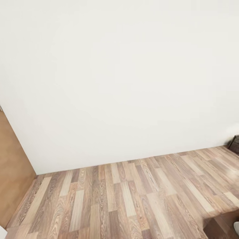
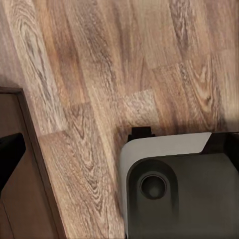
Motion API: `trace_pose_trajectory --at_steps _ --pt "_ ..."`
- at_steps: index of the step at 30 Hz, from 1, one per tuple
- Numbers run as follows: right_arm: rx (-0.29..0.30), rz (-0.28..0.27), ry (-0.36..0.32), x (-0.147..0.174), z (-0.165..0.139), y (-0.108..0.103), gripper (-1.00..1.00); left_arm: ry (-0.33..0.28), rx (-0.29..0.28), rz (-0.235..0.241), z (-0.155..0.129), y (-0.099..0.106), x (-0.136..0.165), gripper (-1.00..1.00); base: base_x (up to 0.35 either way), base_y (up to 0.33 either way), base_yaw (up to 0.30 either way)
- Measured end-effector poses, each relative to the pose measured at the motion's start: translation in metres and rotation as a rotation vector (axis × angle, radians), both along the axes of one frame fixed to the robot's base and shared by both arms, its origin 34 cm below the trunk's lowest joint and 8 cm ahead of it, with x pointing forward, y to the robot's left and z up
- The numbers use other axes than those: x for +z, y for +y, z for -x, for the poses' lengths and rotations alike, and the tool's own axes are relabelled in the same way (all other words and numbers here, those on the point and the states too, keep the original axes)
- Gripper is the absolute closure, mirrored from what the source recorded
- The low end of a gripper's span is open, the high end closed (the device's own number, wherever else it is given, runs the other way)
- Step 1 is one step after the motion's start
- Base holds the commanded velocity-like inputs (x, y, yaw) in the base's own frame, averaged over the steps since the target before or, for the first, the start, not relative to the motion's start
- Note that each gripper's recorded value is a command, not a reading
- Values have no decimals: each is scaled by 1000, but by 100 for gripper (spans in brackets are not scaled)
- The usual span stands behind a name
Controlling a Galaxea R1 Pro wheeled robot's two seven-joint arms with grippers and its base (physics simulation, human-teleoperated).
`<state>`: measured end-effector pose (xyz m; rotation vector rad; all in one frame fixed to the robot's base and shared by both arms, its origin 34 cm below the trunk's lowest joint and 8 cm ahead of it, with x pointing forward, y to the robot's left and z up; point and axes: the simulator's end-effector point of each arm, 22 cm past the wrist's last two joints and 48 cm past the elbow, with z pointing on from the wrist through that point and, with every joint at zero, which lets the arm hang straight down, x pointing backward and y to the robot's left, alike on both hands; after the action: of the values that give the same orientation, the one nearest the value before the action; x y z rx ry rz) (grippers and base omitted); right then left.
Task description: In the bedroom, move the book from the bed onto either nightstand, and place the two sandals side by side next to the bed.
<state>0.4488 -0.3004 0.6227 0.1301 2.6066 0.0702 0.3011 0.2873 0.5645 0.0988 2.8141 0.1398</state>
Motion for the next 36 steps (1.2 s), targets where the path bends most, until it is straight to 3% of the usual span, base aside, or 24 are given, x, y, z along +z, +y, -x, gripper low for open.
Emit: trace_pose_trajectory --at_steps 36 --pt "0 -1 0 0 0 1 -100 0 0 -1 0 0 0 -100 0 0 -195"
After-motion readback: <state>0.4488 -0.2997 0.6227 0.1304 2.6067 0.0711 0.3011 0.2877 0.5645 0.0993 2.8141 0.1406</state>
